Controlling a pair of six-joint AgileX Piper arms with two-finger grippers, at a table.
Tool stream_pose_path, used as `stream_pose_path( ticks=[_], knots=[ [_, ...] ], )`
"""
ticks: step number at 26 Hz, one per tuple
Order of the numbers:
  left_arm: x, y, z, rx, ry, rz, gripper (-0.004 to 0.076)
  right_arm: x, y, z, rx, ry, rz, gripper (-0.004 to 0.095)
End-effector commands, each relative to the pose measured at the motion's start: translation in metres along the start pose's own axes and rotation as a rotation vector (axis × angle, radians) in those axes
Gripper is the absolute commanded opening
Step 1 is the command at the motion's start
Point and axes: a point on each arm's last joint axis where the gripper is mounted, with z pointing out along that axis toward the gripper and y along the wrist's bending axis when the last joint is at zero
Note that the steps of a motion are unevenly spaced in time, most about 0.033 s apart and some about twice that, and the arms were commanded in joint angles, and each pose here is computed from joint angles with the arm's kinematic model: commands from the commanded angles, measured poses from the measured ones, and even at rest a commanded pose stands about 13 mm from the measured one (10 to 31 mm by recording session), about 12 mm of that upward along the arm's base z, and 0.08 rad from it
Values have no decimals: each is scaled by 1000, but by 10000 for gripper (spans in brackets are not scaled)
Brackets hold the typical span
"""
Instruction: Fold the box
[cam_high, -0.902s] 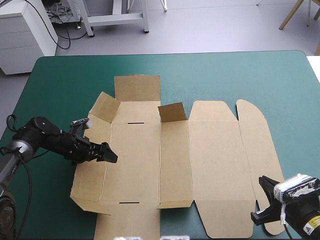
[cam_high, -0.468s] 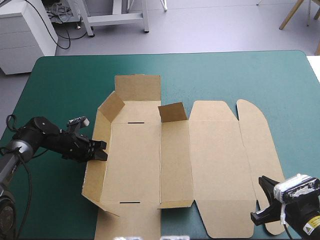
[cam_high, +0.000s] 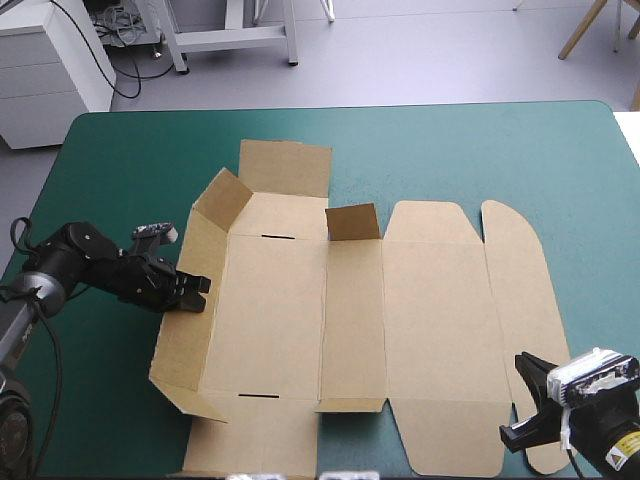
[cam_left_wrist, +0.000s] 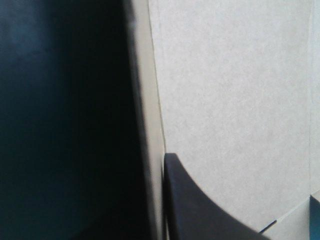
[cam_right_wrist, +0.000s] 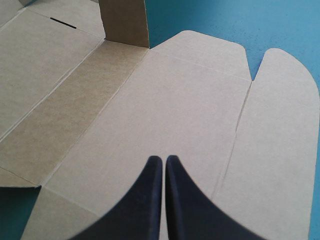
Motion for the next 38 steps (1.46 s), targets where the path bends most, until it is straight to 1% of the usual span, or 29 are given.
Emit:
stream_pose_path(
  ticks=[1, 5, 9, 11, 14, 19, 22, 25, 26, 27, 29, 32, 34, 38],
  knots=[
    [-24, -21, -29, -64, -141, 163, -10, -13, -1, -4, 15, -86, -3, 0],
    [-50, -45, -54, -174, -227, 348, -10, -13, -1, -4, 15, -86, -3, -4],
    [-68, -74, -63, -305, -197, 590, -10, -13, -1, -4, 15, -86, -3, -19],
    [-75, -86, -64, -384, -174, 709, -10, -13, -1, -4, 15, -86, -3, -19],
    [-85, -107, -63, -497, -181, 856, -10, -13, -1, -4, 15, -86, -3, -19],
    [-98, -144, -56, -695, -216, 1101, -10, -13, -1, -4, 15, -86, -3, -19],
    [-105, -162, -51, -779, -255, 1212, -10, -13, -1, -4, 15, -86, -3, -19],
    [-112, -176, -43, -824, -309, 1306, -10, -13, -1, -4, 15, -86, -3, -19],
    [-112, -185, -35, -827, -328, 1357, -10, -13, -1, -4, 15, -86, -3, -19],
    [-112, -188, -31, -822, -326, 1370, -10, -13, -1, -4, 15, -86, -3, -20],
    [-105, -202, -20, -790, -318, 1410, -10, -13, -1, -4, 15, -86, -3, -19],
    [-87, -229, -2, -755, -347, 1532, -10, -13, -1, -4, 15, -86, -3, -19],
    [-76, -238, 8, -782, -352, 1579, -10, -13, -1, -4, 15, -86, -3, -19],
    [-56, -246, 19, -821, -457, 1642, -10, -13, -1, -4, 15, -86, -3, -19]
  ],
)
